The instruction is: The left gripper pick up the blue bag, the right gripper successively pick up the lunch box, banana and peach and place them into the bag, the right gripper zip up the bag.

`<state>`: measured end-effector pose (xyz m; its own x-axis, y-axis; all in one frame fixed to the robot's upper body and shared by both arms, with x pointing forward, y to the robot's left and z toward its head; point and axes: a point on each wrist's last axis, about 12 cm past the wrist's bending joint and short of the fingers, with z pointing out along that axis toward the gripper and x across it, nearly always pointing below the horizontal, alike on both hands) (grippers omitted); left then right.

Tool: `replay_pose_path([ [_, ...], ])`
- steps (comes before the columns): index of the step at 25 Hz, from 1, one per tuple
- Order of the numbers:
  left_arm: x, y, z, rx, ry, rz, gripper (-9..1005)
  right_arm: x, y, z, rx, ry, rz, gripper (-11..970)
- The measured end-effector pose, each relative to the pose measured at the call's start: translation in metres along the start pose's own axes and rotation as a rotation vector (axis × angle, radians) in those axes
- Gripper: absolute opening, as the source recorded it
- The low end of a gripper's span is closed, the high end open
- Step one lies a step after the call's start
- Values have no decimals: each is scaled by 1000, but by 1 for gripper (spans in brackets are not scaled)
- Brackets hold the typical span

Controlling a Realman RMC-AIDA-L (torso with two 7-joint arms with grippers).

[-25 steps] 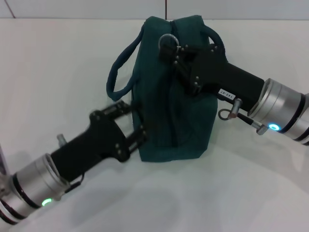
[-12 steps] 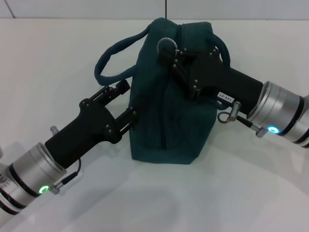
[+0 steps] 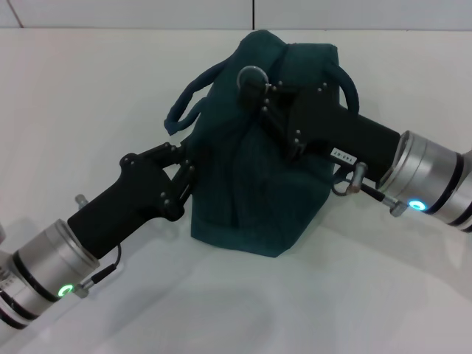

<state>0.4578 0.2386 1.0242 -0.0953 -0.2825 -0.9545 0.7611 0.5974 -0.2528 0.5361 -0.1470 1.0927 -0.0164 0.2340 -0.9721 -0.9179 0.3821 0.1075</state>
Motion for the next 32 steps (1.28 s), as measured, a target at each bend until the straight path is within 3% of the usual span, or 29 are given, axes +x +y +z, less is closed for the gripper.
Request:
replay_pose_path([
  [2,0,0,-3,-4,-3,2,150,2,3,0,-13,7,6,30],
  [13,-8,-8,-29,40,-55,91,51,2,16,12,-92,9,13,30],
  [19,-7,-13,-39,18,-68,186,50,1,7,3,3,-26,49,31],
  [32,-5,-9,-38,-1,-51,211,51,5,-6,-15,123,-38,70,33],
])
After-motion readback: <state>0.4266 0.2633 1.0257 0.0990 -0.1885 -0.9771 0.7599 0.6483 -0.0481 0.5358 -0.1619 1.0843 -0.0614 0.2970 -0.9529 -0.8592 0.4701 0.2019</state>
